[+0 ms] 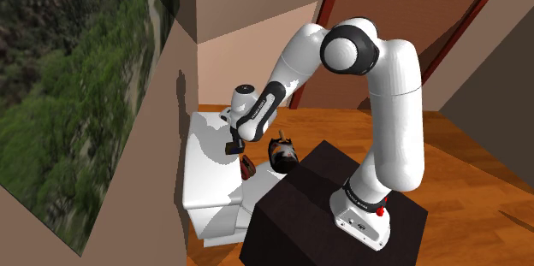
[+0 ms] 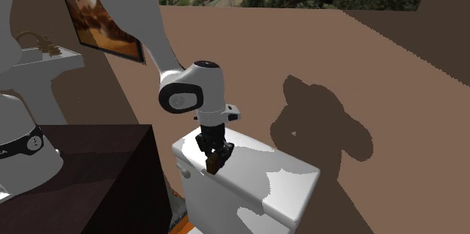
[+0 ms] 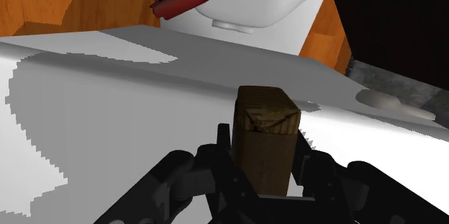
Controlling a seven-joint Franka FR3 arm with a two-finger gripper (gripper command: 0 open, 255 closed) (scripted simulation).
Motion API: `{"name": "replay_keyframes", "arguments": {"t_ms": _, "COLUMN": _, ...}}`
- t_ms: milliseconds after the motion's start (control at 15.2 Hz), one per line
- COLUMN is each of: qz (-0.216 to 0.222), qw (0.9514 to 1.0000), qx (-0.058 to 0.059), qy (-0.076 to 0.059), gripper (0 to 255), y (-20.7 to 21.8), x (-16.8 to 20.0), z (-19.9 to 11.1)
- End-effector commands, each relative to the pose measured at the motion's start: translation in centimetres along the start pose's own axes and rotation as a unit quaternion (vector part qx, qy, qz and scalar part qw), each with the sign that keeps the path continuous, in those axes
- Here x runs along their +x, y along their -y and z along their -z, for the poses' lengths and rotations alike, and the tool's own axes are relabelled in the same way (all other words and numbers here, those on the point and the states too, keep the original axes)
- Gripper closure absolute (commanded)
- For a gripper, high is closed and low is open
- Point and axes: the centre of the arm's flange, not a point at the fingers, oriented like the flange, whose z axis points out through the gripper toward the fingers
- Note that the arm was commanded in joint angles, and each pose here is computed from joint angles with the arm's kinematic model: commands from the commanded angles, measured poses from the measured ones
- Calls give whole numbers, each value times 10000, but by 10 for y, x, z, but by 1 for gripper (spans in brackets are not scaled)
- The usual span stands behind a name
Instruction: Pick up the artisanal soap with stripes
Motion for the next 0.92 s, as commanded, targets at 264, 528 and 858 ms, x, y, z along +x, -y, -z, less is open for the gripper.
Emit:
{"name": "replay_keyframes", "arguments": {"t_ms": 264, "qz": 0, "qw": 10000, "qx": -1, "qy": -1, "gripper": 255, "y": 0, "x": 0, "z": 0}}
{"name": "replay_keyframes", "arguments": {"t_ms": 528, "qz": 0, "qw": 10000, "qx": -1, "qy": -1, "gripper": 255, "y": 0, "x": 1, "z": 5}}
{"name": "replay_keyframes", "arguments": {"t_ms": 858, "qz": 0, "qw": 10000, "qx": -1, "qy": -1, "gripper": 255, "y": -1, "x": 0, "z": 31}}
